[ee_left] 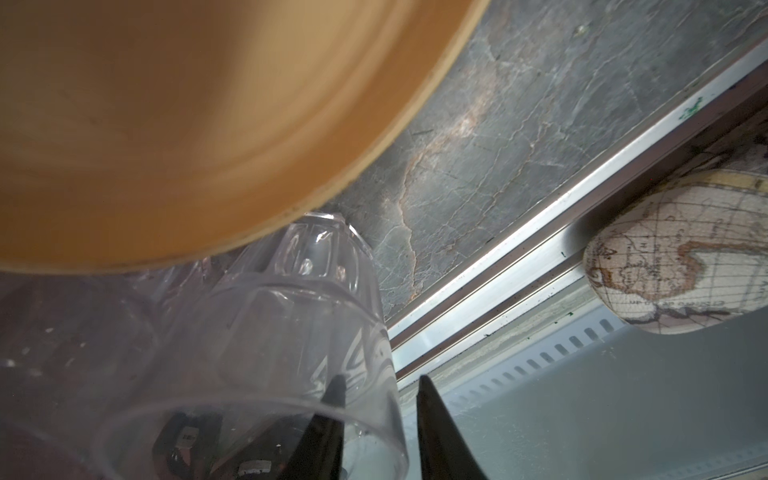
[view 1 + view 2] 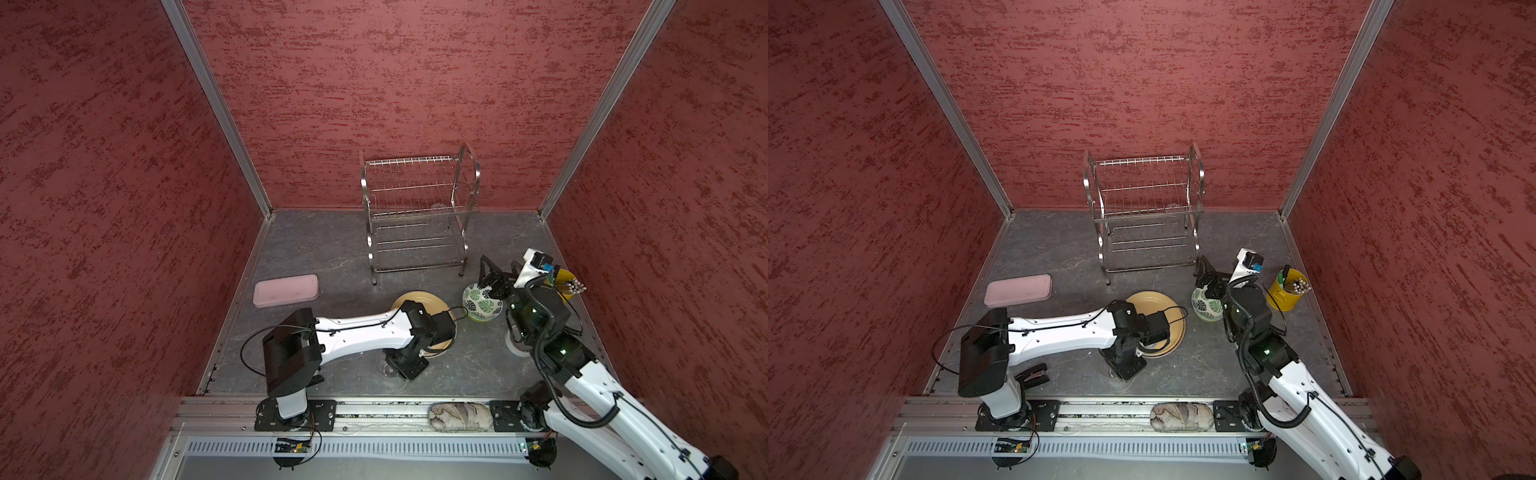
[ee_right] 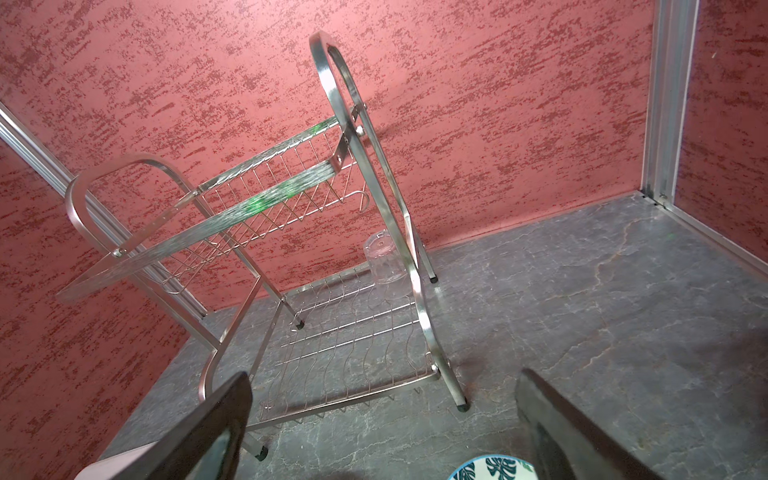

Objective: Unload the mixed dishes from the dish rack
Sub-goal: 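Lower the clear cup onto the table beside the first cup with the left gripper, then open the left gripper and raise it toward the rack while the right gripper returns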

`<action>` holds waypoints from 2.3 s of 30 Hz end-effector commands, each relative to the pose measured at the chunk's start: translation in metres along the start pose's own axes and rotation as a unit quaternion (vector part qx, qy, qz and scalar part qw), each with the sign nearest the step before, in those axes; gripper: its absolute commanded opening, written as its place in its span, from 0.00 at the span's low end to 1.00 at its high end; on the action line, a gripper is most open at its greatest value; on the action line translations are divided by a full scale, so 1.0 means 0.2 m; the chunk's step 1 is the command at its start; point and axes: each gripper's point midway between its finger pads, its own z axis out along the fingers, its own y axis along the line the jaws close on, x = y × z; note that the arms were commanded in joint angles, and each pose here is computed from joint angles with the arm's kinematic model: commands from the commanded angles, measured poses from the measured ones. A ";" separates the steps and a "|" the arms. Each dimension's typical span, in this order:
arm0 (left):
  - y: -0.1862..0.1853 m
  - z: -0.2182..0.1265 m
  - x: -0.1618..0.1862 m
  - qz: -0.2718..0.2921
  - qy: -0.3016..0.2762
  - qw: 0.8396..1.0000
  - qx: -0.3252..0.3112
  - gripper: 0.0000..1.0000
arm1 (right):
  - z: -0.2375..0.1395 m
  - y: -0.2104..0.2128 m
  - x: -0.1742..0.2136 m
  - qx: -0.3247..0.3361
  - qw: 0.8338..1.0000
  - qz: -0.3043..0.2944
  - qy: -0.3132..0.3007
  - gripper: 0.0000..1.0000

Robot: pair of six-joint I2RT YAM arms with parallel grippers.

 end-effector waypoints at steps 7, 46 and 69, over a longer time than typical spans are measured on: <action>0.05 -0.41 -0.10 -0.018 -0.164 0.986 0.036 0.31 | -0.01 -0.04 0.00 0.015 1.000 -0.011 -0.003 0.99; 1.05 -0.91 -0.30 -0.331 -0.543 0.772 0.019 1.00 | 0.06 -0.03 0.30 0.018 0.987 -0.048 0.152 0.99; 1.34 -0.74 -0.40 -0.401 -0.519 0.754 -0.029 1.00 | 0.27 0.04 0.39 0.002 0.991 -0.029 0.132 0.99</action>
